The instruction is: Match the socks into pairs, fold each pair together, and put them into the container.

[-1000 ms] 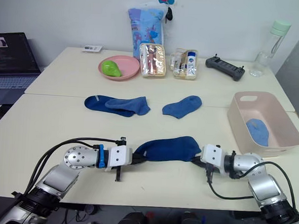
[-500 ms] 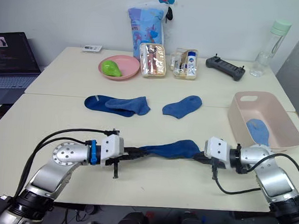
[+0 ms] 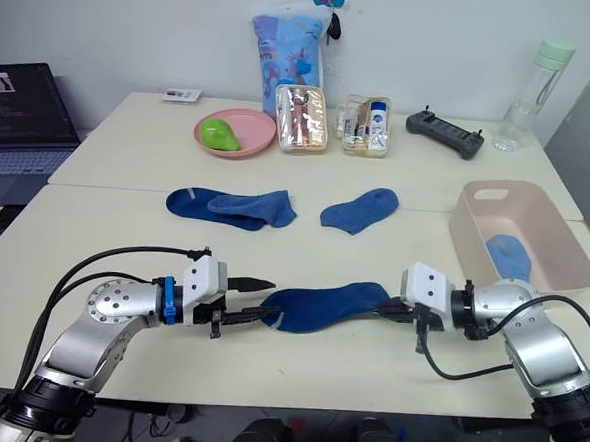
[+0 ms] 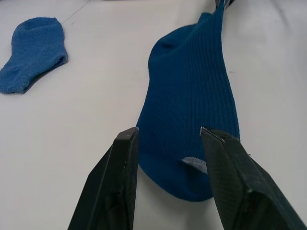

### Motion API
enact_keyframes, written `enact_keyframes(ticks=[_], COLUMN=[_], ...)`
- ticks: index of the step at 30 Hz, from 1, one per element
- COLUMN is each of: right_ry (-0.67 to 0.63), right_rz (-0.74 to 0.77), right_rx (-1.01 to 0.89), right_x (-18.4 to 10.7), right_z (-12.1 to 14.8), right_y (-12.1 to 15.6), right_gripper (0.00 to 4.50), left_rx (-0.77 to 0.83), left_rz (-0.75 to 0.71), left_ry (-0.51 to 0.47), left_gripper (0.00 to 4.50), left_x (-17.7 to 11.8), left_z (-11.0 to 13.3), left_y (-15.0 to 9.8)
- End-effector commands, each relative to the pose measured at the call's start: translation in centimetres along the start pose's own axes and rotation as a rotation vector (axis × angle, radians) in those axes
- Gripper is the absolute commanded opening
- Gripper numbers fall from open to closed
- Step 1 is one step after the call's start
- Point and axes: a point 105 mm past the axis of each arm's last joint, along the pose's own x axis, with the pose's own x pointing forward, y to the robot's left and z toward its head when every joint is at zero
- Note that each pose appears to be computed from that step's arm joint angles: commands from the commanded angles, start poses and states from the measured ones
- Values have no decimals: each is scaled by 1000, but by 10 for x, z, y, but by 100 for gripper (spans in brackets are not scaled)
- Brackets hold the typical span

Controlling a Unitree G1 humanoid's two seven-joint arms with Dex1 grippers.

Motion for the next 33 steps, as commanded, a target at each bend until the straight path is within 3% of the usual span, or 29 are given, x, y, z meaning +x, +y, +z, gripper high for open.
enact_keyframes(ticks=[1,7,13,14,16,20,21,25,29,33], right_ry=[-15,-12,-9,-9,-9,-7,-8,-10,-36,-69], right_rz=[-15,-11,-5,-5,-4,0,0,-1,8,92], right_rx=[-40,-41,-43,-41,-42,-38,-36,-32,15,111], right_x=[-7,-5,-5,-5,-5,-5,-5,-6,-12,-22], right_z=[11,12,12,12,12,11,11,11,20,37], right_y=[-2,0,0,0,1,2,2,2,2,14], right_gripper=[0,0,0,0,0,0,0,0,0,0], left_rx=[78,97,214,234,246,233,227,211,118,-160], left_rz=[-74,-138,-138,-134,-99,-82,-78,-73,-34,-108], left_ry=[-11,-27,132,144,133,80,73,47,-29,-110], left_gripper=[210,210,210,192,154,16,4,4,4,4], left_x=[2,10,12,12,14,17,17,14,5,-9], left_z=[7,10,-14,-16,-13,-1,-1,4,23,47], left_y=[-16,-34,-32,-30,-23,-19,-19,-18,-11,-25])
